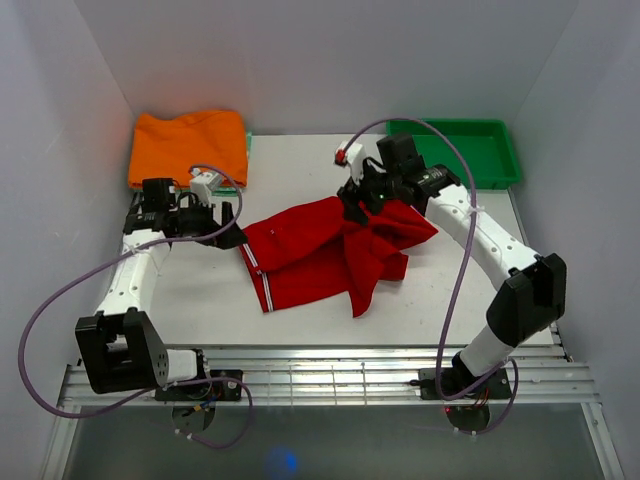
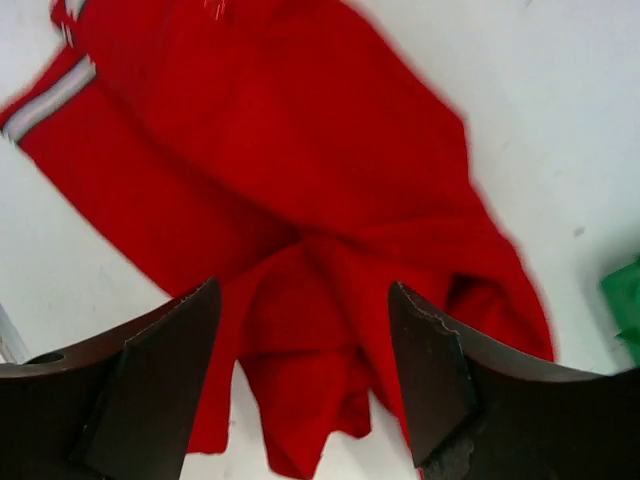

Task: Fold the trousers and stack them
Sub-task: Move the trousers to the center of the board, then flatten the trousers out

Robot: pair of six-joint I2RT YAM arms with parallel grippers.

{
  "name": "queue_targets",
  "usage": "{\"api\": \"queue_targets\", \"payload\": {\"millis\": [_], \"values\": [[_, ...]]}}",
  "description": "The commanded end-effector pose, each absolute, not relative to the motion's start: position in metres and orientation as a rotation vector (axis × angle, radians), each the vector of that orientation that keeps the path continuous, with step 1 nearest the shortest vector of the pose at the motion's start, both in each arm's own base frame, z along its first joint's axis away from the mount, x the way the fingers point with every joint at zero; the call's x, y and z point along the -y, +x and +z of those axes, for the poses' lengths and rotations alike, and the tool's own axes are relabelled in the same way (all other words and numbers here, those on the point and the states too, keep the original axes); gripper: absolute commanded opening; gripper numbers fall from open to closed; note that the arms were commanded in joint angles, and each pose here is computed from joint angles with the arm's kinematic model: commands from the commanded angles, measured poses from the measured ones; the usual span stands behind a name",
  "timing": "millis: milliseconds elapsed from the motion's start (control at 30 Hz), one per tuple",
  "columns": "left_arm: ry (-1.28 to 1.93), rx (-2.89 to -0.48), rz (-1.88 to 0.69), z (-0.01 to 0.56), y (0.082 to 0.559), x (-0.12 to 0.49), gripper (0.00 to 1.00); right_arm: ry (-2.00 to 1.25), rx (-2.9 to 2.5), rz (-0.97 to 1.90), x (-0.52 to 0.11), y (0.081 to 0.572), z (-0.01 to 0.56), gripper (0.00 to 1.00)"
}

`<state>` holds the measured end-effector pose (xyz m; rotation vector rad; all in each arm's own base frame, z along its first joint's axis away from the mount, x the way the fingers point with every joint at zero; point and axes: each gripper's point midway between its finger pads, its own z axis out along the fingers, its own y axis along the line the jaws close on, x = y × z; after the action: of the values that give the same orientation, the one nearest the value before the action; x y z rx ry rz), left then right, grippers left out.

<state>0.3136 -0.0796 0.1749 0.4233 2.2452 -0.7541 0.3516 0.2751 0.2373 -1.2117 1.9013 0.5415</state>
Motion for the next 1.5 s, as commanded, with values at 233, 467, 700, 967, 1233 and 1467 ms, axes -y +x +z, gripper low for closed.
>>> {"api": "queue_targets", "payload": {"millis": [233, 467, 700, 967, 1233, 1467], "values": [[1.281, -2.002, -0.445, 0.112, 0.287, 0.119, 0.98, -1.240, -2.431, 0.641, -0.216, 0.250, 0.121, 0.91], [1.282, -1.983, -0.213, 0.067, 0.316, 0.133, 0.96, -1.072, -2.600, 0.737, -0.210, 0.249, 0.088, 0.83], [1.237, -2.043, -0.082, 0.063, 0.332, 0.118, 0.41, -0.984, -2.526, 0.744, -0.176, 0.269, 0.115, 0.08], [1.135, -2.046, -0.237, 0.152, 0.299, 0.098, 0.00, -0.977, -2.438, 0.481, -0.077, 0.272, 0.161, 0.08], [0.774, -2.004, -0.139, 0.245, 0.342, 0.030, 0.00, -0.949, -2.456, 0.158, 0.023, 0.271, 0.170, 0.08], [0.498, -2.182, -0.116, 0.194, 0.448, -0.005, 0.00, -0.916, -2.578, 0.099, 0.079, 0.280, 0.135, 0.08]]}}
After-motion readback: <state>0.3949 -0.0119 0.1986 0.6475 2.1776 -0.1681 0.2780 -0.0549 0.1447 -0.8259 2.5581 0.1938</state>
